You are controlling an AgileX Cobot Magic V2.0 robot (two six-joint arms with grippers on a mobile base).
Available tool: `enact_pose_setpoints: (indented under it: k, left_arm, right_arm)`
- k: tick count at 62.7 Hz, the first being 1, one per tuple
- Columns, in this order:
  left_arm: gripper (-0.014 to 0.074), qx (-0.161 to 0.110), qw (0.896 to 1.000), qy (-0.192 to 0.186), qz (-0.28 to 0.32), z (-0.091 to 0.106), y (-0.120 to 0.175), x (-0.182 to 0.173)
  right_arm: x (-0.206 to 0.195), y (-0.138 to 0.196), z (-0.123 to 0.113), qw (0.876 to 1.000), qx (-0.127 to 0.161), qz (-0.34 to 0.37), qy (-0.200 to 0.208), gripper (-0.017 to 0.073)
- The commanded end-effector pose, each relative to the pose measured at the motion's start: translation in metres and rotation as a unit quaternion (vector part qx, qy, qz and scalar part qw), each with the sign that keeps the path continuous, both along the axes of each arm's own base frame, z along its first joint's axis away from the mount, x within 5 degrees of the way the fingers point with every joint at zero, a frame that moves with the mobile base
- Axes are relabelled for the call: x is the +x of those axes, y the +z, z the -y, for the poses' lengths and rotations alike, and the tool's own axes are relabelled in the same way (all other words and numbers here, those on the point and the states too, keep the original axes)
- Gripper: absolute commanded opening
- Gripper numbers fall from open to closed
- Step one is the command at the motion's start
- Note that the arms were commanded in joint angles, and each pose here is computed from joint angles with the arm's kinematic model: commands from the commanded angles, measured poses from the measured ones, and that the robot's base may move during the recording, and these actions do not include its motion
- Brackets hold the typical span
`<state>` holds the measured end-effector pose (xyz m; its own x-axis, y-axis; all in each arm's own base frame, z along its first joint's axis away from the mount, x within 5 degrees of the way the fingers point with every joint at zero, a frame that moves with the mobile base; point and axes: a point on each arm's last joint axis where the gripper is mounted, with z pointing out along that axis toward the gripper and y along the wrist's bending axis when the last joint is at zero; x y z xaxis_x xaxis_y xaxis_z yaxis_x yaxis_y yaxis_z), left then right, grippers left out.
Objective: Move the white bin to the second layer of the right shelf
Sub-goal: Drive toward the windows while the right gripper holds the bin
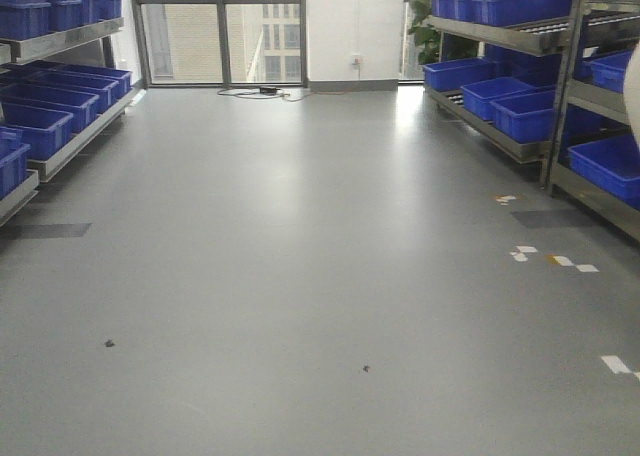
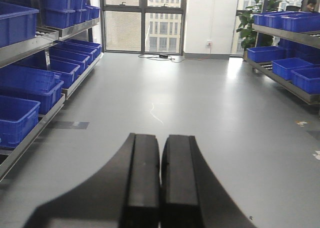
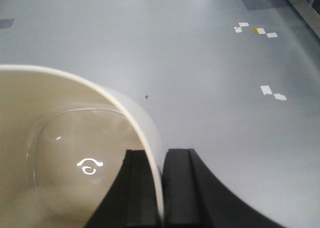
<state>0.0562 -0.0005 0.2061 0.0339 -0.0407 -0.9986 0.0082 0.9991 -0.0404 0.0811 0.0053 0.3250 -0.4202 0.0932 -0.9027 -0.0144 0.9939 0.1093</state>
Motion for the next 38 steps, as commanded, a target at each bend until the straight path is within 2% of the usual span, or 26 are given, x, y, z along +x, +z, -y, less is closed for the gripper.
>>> enact_pose_setpoints:
  k: [1, 38]
  left_arm:
    - [0.0085, -0.006, 0.999, 0.003, 0.035, -0.0006, -0.0010, -0.0005]
    - [0.0085, -0.006, 0.999, 0.003, 0.035, -0.0006, -0.0010, -0.0005]
  right_arm:
    - [0.0022, 0.0164, 0.0002, 0.998, 0.006, 0.058, -0.003, 0.0049]
    - [0.0022, 0.0164, 0.0002, 0.998, 0.006, 0.058, -0.003, 0.0049]
